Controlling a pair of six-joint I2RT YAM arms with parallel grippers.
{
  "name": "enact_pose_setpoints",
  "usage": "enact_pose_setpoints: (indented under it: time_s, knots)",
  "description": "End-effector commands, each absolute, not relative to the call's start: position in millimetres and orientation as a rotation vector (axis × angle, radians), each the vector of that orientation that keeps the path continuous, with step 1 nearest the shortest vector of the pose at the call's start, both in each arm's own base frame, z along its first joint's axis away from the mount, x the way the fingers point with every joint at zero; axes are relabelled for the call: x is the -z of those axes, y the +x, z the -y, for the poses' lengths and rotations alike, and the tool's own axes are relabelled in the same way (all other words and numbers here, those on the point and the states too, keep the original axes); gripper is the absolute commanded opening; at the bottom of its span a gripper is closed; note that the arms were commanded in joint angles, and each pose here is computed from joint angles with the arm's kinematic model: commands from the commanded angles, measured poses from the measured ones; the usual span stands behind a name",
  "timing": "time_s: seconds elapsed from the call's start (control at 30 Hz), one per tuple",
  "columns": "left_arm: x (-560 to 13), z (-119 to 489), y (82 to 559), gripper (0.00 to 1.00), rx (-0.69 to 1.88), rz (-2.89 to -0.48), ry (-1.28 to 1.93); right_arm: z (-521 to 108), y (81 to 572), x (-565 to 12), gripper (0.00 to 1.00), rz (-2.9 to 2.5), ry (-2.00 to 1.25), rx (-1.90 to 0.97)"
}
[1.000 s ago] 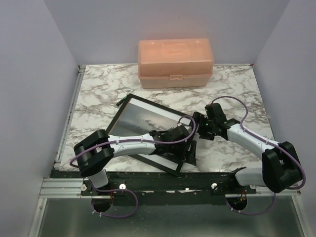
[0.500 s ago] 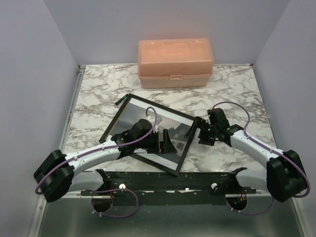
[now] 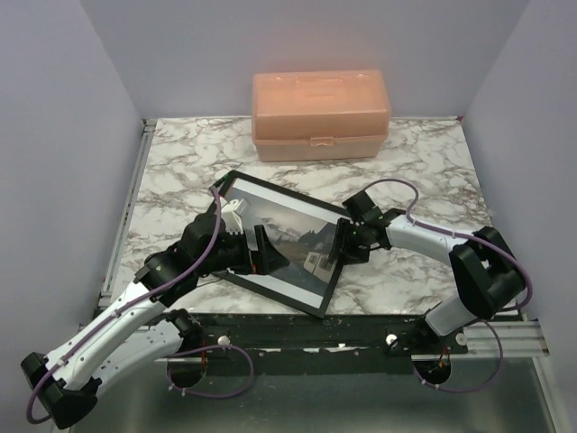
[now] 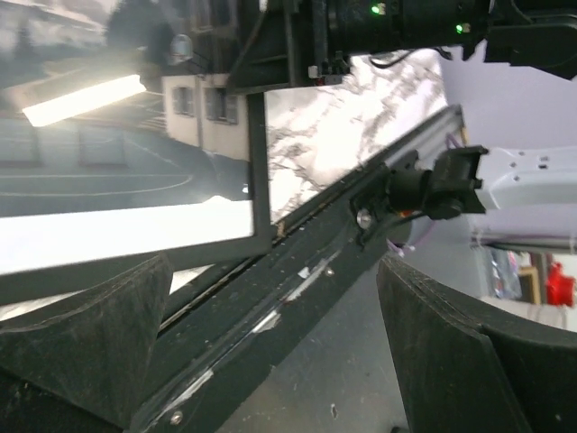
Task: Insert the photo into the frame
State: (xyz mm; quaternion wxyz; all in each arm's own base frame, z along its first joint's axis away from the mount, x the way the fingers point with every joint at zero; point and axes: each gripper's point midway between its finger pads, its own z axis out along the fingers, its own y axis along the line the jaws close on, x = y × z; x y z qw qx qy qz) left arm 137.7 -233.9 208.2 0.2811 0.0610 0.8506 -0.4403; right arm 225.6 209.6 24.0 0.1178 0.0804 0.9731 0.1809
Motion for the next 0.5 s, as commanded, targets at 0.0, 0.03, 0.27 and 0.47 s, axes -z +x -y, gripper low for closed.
enact_pose_setpoints:
  time_s: [0.0,0.03,0.27,0.47]
  knots:
    - [-182.6,188.2,137.1,0.98,0.853,-2.432,0.077,-165.1,228.3,-4.6,0.47,-2.866,0.228,-0.130]
    - [-180.1,184.7,138.6,0.98,0.819,-2.445,0.064,-162.7,228.9,-4.6,0.46,-2.864,0.214,-0.111]
    - [-154.8,172.9,143.0,0.98,0.663,-2.538,0.040,-145.1,227.5,-0.1,0.26,-2.859,0.168,0.001]
    - [-136.8,151.1,160.1,0.98,0.475,-2.548,-0.028,-124.9,228.4,4.2,0.22,-2.864,0.186,0.072]
